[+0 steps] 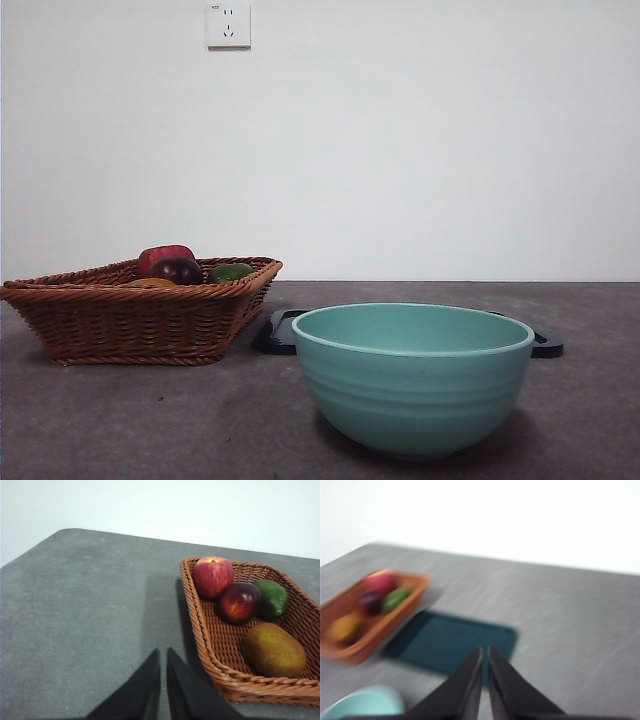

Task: Pick up the wifruite, put it on the bowl, pick up the plate, put it on desk

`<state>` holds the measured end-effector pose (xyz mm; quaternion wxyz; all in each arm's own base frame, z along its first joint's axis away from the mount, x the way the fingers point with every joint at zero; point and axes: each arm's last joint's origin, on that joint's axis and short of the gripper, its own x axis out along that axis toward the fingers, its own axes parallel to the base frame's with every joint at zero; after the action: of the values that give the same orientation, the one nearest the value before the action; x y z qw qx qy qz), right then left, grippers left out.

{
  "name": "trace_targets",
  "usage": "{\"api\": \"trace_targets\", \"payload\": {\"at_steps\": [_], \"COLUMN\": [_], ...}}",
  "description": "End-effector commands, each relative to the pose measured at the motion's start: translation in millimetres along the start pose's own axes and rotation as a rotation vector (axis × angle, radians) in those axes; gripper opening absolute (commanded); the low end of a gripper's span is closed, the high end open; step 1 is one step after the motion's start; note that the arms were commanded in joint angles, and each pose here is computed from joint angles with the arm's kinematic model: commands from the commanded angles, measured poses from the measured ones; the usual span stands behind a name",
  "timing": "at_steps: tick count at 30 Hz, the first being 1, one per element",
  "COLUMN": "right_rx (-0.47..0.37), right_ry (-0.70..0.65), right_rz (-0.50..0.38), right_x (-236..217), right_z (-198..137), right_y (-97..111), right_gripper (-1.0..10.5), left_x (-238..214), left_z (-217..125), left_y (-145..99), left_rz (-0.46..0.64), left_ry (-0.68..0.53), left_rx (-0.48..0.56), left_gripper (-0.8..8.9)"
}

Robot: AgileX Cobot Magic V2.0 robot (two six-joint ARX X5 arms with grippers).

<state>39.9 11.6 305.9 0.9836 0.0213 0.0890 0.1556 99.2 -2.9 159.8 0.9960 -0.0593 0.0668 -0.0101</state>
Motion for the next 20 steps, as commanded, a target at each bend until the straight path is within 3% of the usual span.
{"api": "trace_targets", "payload": {"at_steps": [1, 7, 14, 20], "right_rx": [-0.014, 0.007, 0.008, -0.004], "right_ry": [-0.049, -0.029, 0.024, -0.020], "right_rz": [-0.084, -0.226, -0.234, -0.233], "right_x": [19, 48, 68, 75], "right_z": [-27, -90, -131, -142], "right_y": [-8, -27, -35, -37], "right_gripper": [0.2, 0.2, 0.2, 0.2], "left_x": [2, 2, 2, 2], "left_z": [-5, -5, -5, -5], "left_y": [1, 1, 1, 1], "left_rz": [0.004, 0.004, 0.004, 0.003], "left_ry": [0.005, 0.004, 0.004, 0.003], "left_rx": [0.008, 0.007, 0.008, 0.007], "left_gripper": [0.19, 0.19, 0.19, 0.19]}}
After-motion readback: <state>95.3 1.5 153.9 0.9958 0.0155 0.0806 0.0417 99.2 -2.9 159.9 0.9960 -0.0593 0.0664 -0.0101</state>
